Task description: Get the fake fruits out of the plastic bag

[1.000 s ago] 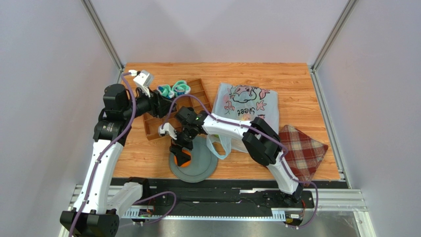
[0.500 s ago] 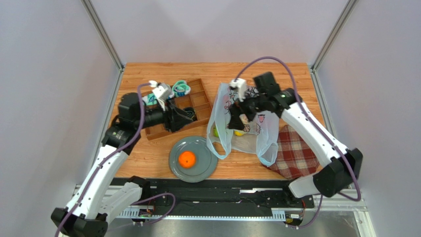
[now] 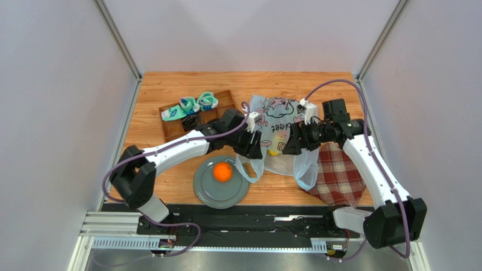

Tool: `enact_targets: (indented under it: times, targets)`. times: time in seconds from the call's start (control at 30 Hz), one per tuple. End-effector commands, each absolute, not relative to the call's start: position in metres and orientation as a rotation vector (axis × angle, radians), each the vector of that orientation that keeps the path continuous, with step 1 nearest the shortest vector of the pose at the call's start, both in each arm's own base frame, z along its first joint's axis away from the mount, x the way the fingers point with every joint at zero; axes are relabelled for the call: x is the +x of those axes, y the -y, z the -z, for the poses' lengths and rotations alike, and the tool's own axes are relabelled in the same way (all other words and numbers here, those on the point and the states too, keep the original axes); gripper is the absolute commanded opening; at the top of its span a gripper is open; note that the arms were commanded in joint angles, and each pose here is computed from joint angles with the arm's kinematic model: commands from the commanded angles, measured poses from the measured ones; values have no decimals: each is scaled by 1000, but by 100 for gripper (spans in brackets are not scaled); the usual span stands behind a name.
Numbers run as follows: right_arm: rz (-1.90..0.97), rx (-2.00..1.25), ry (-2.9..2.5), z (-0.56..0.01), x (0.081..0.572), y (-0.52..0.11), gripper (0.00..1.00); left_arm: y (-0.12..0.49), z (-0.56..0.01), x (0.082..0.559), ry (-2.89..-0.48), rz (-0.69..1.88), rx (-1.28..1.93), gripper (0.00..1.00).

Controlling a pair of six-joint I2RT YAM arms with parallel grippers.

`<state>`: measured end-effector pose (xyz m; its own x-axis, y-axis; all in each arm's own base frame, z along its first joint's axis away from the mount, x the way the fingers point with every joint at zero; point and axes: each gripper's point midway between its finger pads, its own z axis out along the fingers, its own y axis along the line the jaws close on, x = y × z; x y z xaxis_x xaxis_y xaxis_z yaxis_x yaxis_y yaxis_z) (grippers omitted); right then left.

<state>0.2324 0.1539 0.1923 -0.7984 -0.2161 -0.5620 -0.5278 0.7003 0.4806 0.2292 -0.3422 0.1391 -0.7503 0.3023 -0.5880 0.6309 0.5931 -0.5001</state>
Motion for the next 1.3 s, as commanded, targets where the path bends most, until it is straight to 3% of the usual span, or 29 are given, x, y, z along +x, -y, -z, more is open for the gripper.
enact_targets:
  times: [0.0,0.13,0.4,0.6,0.8,0.83,0.87,1.0,1.13,1.27]
  targets:
    - [-970,-576,-2371,-202,216,-161,83,350,-137,251,-2463,880,561,61]
    - [-1012,-590,-2382,-194,207,-164,82,325,-134,256,-2519,711,466,59]
    - [-1065,-529,-2372,-197,219,-172,83,301,-134,213,-2553,765,564,59]
    - [-1080,-467,-2400,-193,224,-174,84,326,-115,203,-2586,842,642,60]
    - [-1057,-460,-2391,-191,228,-173,84,350,-100,224,-2588,852,614,61]
    - [-1056,-455,-2402,-186,227,-172,84,354,-99,227,-2581,857,612,57]
    - [-1045,-456,-2408,-183,227,-171,84,360,-104,232,-2563,871,613,36]
    - [-989,-665,-2411,-163,214,-178,82,373,-142,241,-2449,1039,644,0]
    - [-860,-953,-2337,-149,214,-196,76,358,-179,256,-2332,1137,600,0]
    - [-773,-885,-2358,-146,251,-206,68,328,-202,262,-2268,1151,592,0]
